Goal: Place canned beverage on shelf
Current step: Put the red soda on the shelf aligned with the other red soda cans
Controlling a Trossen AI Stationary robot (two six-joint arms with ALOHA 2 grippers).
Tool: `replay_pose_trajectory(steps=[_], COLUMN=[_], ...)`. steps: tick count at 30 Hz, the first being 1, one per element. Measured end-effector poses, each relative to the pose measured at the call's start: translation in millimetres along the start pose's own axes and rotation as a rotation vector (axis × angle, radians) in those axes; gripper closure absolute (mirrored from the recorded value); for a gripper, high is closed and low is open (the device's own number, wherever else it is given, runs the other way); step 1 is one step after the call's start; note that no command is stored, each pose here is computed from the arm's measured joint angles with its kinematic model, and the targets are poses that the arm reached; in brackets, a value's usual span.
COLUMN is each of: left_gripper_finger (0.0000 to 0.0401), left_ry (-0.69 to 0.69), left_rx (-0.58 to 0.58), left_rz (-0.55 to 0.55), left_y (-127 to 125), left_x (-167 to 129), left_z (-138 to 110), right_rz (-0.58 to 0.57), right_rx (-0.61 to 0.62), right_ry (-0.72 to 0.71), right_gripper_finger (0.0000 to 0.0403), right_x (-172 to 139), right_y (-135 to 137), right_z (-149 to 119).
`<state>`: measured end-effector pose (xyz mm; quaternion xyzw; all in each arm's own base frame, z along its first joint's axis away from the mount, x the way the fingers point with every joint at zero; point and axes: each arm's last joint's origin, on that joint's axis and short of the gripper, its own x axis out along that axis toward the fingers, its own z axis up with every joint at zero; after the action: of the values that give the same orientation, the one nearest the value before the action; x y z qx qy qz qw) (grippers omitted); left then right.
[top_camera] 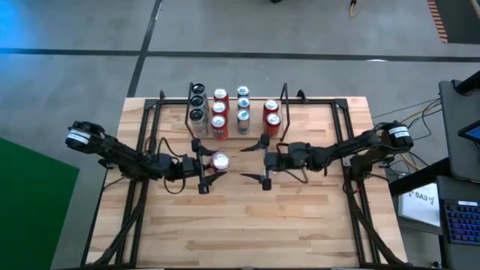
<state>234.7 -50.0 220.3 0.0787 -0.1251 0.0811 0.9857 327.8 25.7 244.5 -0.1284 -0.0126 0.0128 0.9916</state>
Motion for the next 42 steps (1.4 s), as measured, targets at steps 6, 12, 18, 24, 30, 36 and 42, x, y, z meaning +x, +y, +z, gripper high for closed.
replay_pose_trajectory(steps=[6, 12, 18, 24, 30, 36, 42], left_gripper_finger=[0.0113, 0.0113, 0.0113, 0.0113, 0.0113, 0.0113, 0.0113], left_ry=[-0.003, -0.027, -0.089, -0.111, -0.098, -0.093, -0.066], left_rx=[0.000, 0.026, 0.027, 0.014, 0.050, 0.068, 0.079], left_rz=[-0.067, -0.105, -0.056, -0.052, -0.046, -0.039, -0.045], left_y=[-4.9, -7.6, -4.0, -4.6, -5.4, -6.0, -6.8], left_x=[5.9, 5.0, 9.0, 12.6, 14.7, 16.6, 17.0], left_z=[4.7, 6.7, 16.1, 21.2, 20.6, 19.4, 16.0], right_rz=[0.079, 0.093, 0.096, 0.111, 0.120, 0.192, 0.198], right_rx=[0.100, 0.145, 0.144, 0.164, 0.182, 0.154, 0.127], right_ry=[-0.144, -0.331, -0.305, -0.277, -0.266, -0.283, -0.193], right_gripper_finger=[0.0039, 0.0039, 0.0039, 0.0039, 0.0039, 0.0039, 0.0051], right_x=[0.0, 2.5, 14.3, 26.9, 46.7, 69.0, 89.4], right_y=[-13.1, -15.7, -17.3, -14.3, -12.1, -11.6, -14.5], right_z=[4.9, 30.8, 41.7, 40.9, 38.3, 45.5, 52.0])
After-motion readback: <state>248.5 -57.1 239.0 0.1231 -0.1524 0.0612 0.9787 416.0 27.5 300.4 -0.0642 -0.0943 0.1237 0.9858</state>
